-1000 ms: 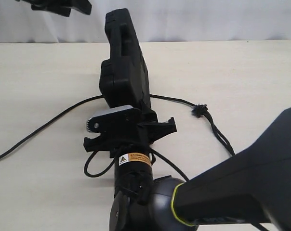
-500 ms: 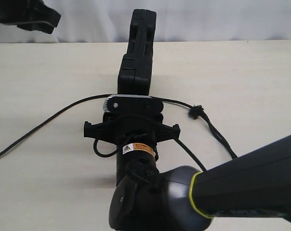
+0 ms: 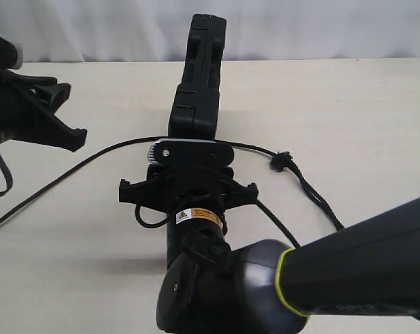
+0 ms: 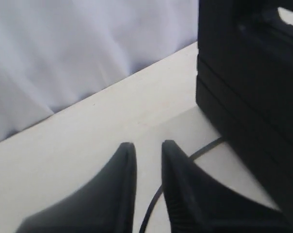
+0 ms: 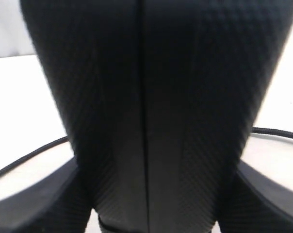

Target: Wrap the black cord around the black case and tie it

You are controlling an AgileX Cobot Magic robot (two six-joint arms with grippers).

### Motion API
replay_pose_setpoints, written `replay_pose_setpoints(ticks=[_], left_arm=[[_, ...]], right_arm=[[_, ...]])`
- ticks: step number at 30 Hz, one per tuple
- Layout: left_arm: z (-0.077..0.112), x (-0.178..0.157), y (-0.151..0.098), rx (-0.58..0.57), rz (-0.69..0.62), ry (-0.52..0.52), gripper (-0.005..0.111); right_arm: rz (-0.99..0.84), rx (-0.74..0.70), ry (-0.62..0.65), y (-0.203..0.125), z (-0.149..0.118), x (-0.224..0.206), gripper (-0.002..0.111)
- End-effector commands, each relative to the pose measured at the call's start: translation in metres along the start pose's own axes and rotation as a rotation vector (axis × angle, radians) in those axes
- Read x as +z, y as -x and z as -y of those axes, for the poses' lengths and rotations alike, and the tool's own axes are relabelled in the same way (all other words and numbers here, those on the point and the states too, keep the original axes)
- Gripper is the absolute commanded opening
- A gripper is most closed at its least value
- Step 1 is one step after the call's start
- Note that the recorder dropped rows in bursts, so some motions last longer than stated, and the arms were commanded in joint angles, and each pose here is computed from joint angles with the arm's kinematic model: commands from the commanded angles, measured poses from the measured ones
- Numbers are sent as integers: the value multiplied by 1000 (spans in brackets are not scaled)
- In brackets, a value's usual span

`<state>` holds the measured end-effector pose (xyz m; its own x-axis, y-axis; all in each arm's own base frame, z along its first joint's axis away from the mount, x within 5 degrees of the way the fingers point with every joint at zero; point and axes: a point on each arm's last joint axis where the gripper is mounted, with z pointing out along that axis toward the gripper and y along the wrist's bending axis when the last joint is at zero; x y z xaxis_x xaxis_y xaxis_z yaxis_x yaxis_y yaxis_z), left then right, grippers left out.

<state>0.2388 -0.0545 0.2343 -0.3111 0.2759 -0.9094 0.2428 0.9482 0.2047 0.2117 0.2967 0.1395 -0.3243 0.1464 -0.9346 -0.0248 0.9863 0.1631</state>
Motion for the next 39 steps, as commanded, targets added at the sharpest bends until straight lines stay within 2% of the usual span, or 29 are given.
replay_pose_setpoints(ticks=[1, 4, 6, 14, 22, 28, 34, 39], left_arm=[[15, 8, 7, -16, 26, -45, 36], [11, 15, 19, -123, 40, -13, 41], [10, 16, 31, -154, 41, -24, 41], [20, 33, 79, -193, -131, -206, 41], [32, 63, 95, -255, -294, -326, 41], [40, 80, 104, -240, -399, -406, 41], [46, 97, 100, -240, -484, -450, 41], [46, 103, 98, -245, -476, -438, 41]], right_arm=[[-7, -30, 40, 3, -5, -2, 4], [-13, -66, 44, 3, -5, -2, 4], [-13, -83, 44, 3, -5, -2, 4], [-13, -89, 45, 3, -5, -2, 6], [-13, -89, 45, 3, -5, -2, 33], [-19, -98, 48, 2, -5, -2, 50], [-19, -98, 48, 2, -5, -2, 54], [-19, -104, 48, 2, -5, -2, 54]])
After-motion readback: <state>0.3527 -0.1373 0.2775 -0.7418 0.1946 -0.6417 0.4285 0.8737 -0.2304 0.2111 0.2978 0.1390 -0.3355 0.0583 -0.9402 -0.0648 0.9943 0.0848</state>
